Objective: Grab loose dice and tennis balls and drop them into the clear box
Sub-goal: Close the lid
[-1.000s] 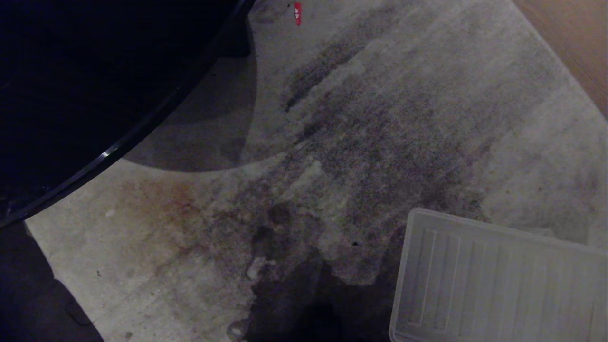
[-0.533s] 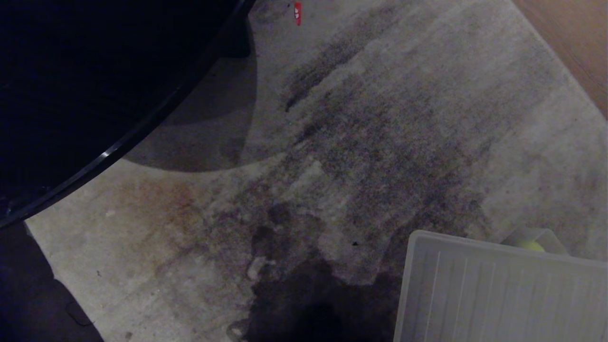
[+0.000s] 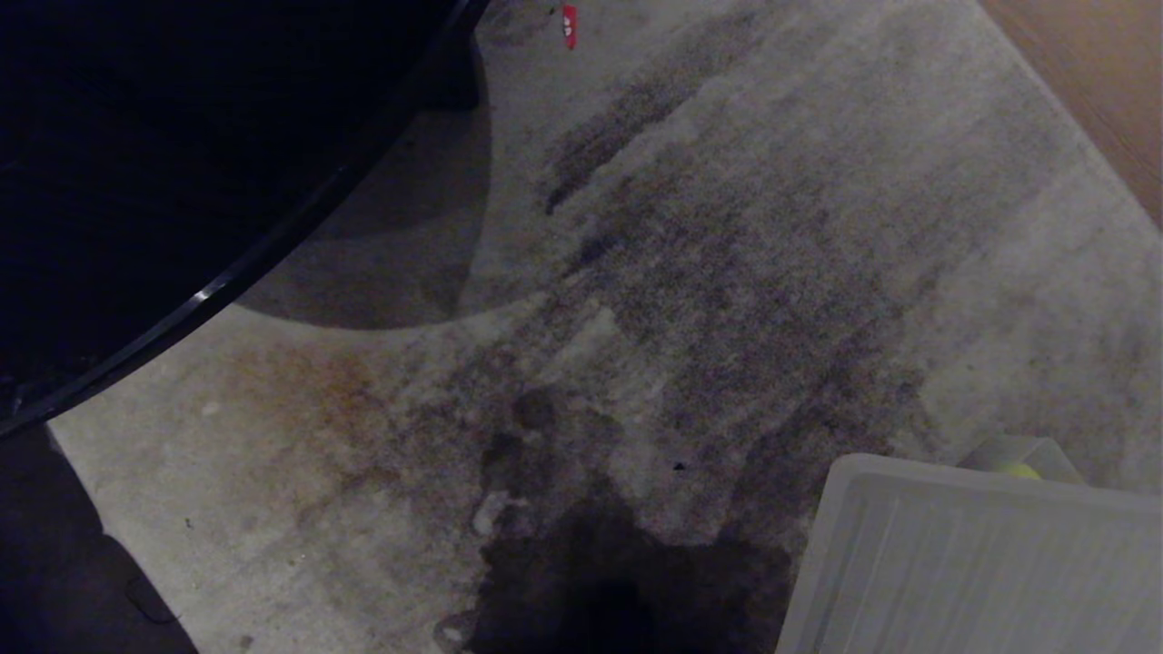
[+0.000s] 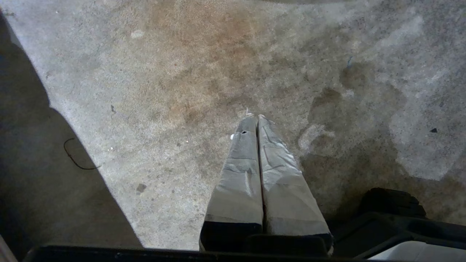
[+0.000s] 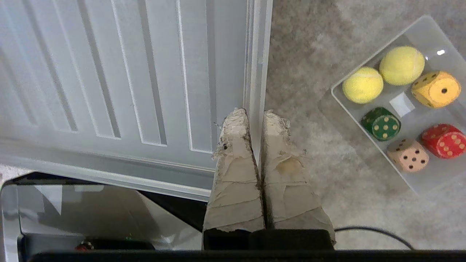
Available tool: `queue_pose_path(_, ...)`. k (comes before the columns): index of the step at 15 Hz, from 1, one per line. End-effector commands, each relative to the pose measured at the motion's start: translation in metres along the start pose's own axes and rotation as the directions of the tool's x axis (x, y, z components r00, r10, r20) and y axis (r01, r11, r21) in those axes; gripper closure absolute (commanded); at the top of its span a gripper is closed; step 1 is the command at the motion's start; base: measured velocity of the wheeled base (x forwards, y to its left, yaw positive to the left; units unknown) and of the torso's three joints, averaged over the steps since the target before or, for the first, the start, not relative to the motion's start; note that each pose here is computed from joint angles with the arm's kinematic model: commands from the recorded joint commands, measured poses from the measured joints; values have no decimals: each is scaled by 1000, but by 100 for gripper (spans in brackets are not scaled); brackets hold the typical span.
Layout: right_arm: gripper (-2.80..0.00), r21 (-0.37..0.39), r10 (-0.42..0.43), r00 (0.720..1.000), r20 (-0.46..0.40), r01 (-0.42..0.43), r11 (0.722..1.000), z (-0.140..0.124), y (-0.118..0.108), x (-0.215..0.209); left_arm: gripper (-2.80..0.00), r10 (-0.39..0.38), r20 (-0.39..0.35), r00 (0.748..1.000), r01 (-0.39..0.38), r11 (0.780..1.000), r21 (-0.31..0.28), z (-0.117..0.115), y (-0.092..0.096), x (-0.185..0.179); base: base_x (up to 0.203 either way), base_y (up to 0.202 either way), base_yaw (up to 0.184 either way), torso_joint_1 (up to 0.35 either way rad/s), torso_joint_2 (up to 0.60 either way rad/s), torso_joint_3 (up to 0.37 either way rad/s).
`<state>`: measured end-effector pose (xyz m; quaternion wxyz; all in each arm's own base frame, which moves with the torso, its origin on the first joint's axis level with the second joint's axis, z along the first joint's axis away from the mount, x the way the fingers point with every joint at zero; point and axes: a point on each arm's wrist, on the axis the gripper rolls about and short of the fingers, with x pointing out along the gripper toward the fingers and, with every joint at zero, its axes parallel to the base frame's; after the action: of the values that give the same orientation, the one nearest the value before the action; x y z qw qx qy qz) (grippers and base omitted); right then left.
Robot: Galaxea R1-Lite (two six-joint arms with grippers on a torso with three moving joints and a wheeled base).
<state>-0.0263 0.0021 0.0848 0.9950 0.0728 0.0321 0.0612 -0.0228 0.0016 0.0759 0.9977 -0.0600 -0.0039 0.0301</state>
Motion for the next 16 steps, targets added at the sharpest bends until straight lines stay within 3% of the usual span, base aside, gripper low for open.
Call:
queue_pose_path(1,0,7,2,1000,23,-2,1000,-1,0,-2,0,1,-3,1000,-1,1000,-1,0,0,0,0,0,0,0,0,0)
queue_pose_path(7,0,21,1,1000,28,-2,1000,-1,0,-2,0,0,-3,1000,0,1000,-1,0,0,0,0,0,0,0,0,0)
queue_pose_path(11,0,-51,18,1000,19,-17,999,-1,1,-2,0,0,-3,1000,0,1000,-1,0,0,0,0,0,0,0,0,0)
queue_pose_path(14,0,-57,-141,990,27,143,988,-7,-4,0,0,1,-3,1000,-1,1000,-1,0,0,0,0,0,0,0,0,0)
queue_pose_path(16,0,-94,-117,993,31,120,988,-9,-4,2,0,1,-3,1000,-1,1000,-1,0,0,0,0,0,0,0,0,0)
